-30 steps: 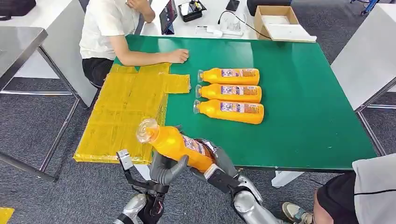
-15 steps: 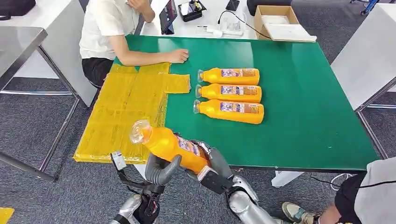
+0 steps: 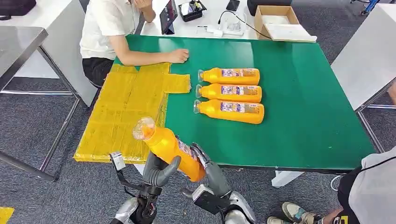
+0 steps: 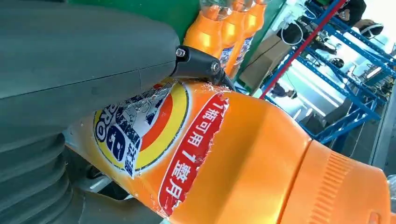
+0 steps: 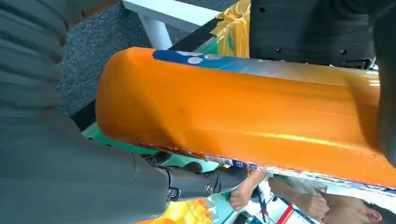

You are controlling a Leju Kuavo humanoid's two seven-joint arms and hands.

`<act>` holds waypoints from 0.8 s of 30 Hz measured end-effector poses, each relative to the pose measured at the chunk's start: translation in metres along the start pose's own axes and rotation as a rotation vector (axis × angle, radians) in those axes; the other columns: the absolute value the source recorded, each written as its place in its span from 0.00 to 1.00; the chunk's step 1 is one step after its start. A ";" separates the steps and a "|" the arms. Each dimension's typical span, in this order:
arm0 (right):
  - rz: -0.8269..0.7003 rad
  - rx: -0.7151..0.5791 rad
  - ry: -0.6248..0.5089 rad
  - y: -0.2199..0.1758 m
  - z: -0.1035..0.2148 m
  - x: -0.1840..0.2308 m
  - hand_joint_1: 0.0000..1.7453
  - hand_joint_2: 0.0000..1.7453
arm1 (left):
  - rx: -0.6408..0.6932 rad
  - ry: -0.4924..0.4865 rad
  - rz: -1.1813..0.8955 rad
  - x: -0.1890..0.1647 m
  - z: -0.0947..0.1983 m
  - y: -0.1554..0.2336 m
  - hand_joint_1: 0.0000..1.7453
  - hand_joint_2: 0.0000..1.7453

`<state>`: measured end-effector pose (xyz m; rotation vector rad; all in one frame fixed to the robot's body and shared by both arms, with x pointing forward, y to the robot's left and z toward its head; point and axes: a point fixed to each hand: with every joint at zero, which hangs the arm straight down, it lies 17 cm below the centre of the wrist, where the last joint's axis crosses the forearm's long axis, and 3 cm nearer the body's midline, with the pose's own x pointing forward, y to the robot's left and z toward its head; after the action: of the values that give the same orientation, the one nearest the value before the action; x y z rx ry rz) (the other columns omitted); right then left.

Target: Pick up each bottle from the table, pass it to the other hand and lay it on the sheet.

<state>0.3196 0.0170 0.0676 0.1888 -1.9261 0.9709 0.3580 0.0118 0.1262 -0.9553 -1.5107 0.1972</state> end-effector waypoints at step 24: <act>0.192 -0.580 -0.313 -0.117 0.017 0.125 0.00 0.00 | 0.432 -0.270 -0.899 0.142 -0.024 0.139 1.00 1.00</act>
<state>0.2970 -0.0426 0.2277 -0.1963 -2.4657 0.4814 0.4581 0.1836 0.1494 0.1418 -1.9020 -0.0078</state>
